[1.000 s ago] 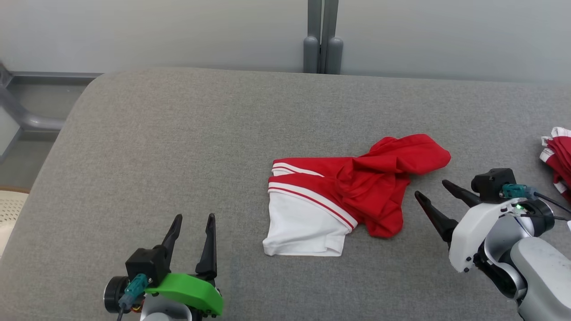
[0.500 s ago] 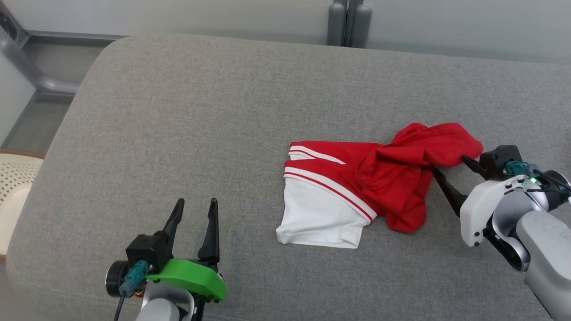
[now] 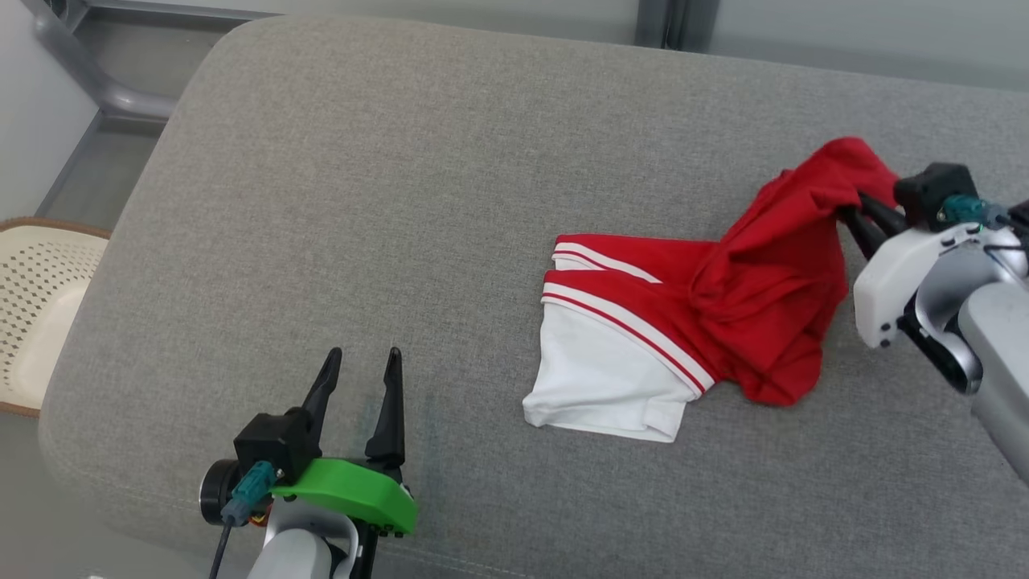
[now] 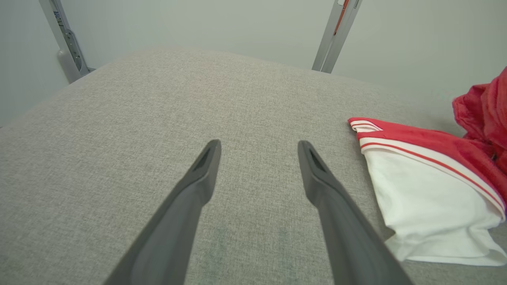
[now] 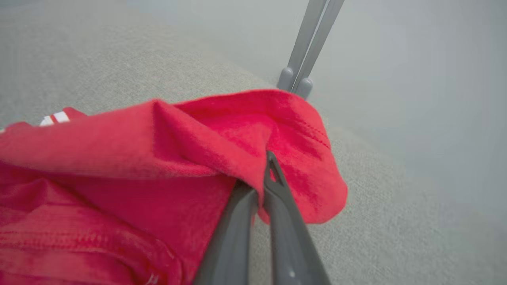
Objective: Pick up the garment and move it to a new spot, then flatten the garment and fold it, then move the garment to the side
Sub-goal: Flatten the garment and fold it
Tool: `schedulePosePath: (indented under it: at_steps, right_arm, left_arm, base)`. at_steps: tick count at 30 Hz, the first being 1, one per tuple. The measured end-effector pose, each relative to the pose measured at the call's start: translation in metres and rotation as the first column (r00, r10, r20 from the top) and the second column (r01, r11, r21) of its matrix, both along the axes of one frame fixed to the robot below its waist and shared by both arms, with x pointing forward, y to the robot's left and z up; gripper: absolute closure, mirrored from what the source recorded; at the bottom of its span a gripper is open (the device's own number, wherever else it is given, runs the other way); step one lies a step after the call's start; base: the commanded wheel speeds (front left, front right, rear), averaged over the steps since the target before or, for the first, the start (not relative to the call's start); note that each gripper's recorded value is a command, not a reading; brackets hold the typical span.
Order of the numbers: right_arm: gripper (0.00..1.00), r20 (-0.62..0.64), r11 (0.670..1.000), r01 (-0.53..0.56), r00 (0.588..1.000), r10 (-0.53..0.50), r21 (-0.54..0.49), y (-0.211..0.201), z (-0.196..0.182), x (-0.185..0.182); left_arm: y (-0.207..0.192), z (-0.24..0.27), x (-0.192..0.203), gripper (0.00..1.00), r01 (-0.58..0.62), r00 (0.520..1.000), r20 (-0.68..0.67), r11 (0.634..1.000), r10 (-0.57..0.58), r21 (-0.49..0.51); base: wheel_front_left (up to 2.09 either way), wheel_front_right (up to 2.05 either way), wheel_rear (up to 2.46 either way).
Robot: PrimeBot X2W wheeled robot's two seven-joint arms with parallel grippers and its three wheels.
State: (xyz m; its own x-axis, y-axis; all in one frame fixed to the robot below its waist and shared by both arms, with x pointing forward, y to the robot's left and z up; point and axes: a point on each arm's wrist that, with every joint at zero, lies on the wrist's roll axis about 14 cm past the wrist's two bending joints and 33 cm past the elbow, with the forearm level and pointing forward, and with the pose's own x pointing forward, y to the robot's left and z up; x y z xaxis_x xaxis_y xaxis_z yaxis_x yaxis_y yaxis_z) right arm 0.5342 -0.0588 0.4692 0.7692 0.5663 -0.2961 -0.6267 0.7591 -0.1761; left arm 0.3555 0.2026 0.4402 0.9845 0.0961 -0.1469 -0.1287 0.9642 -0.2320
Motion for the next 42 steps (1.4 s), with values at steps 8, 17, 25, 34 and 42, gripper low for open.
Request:
schedulePosePath:
  at_steps: [8,17,25,34,42]
  right_arm:
    - [1.0,0.013,0.996,-0.081,0.997,0.081,-0.047,0.042,0.021,0.045]
    - [0.0,-0.115,0.987,-0.142,0.984,0.134,-0.071,0.083,-0.02,0.057]
    - [0.0,-0.015,0.983,-0.136,0.99,0.139,0.126,0.094,0.007,0.044]
    - [0.0,0.03,0.95,0.06,0.997,-0.072,0.305,0.013,0.031,0.021]
    - [0.0,-0.033,0.881,0.219,0.974,-0.226,0.42,-0.045,0.03,-0.031]
  left_arm:
    - [-0.001,-0.004,0.01,0.0,-0.009,1.0,-0.013,0.999,0.008,-0.032]
    - [0.017,-0.014,-0.002,0.0,-0.092,0.994,-0.061,0.995,0.09,-0.032]
    - [0.027,-0.008,-0.01,0.0,-0.112,0.993,-0.046,0.994,0.112,0.001]
    - [0.008,-0.003,-0.007,0.0,-0.029,0.999,-0.017,1.0,0.029,0.011]
    - [-0.026,0.012,0.005,0.0,0.085,0.995,0.042,0.996,-0.085,-0.003]
  base:
    - [0.0,0.0,0.0]
    - [0.0,0.0,0.0]
    - [0.0,0.0,0.0]
    - [0.0,0.0,0.0]
    - [0.0,0.0,0.0]
